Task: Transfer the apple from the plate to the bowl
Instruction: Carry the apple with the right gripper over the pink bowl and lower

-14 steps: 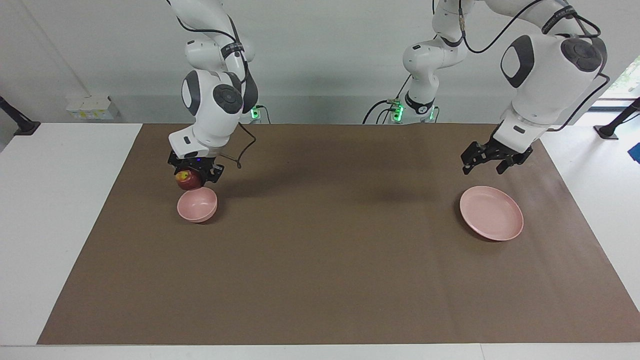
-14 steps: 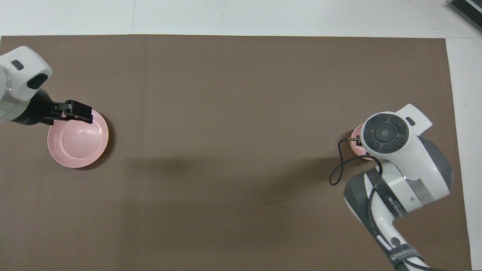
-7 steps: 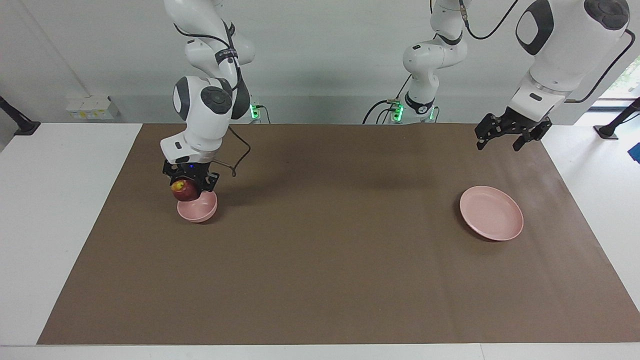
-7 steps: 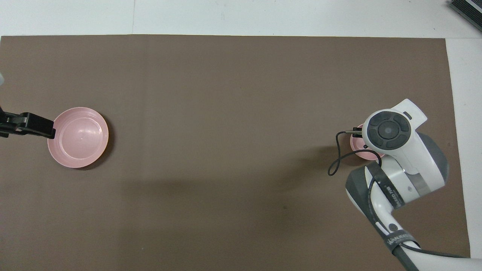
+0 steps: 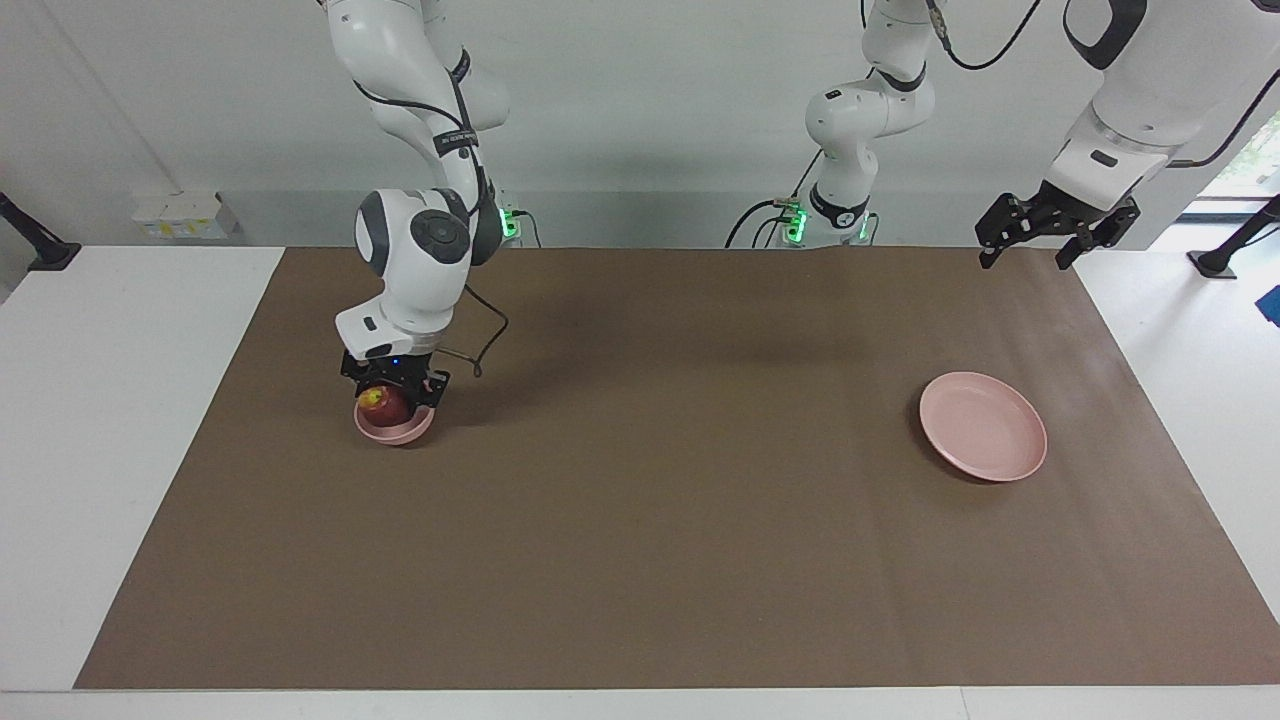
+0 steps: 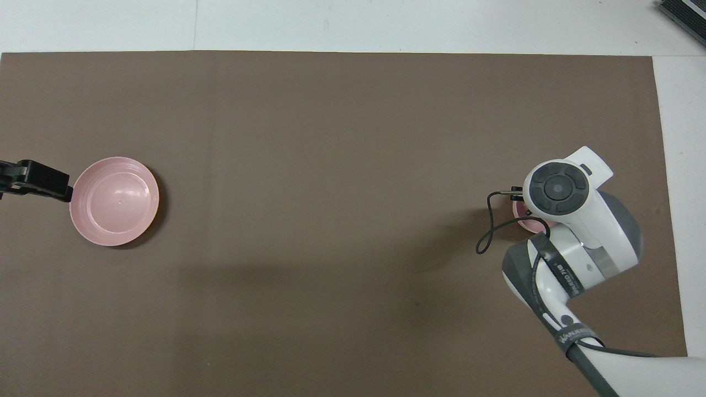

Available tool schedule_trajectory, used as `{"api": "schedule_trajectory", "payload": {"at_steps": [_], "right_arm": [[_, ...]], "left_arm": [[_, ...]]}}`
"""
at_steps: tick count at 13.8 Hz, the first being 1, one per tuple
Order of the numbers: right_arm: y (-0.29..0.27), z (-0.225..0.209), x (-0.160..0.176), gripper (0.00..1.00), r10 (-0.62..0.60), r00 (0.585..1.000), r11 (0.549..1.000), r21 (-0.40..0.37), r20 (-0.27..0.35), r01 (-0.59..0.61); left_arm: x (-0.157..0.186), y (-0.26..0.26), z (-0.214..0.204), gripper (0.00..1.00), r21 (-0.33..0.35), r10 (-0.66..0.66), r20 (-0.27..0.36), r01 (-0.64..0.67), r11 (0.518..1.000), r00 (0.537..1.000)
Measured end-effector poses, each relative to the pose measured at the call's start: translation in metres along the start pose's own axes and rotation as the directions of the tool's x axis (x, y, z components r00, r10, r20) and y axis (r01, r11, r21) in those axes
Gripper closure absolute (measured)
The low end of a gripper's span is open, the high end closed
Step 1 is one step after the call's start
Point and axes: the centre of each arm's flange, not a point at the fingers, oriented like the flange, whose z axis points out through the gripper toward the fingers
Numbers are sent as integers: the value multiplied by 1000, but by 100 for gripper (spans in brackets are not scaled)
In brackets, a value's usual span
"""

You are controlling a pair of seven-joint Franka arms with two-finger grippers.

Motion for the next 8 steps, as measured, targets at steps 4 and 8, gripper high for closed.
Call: {"api": "schedule_trajectory", "payload": {"at_steps": [4,8], "right_arm": [[-3,12,-5,20,-8,1000,1000,0,16,8],[-3,13,-5,15,-8,1000,1000,-1,18,8]], "left_arm": [[0,-1,0,0,0,-1,2,1,1000,1000],[0,-1,0,0,0,-2,2,2,1000,1000]]}}
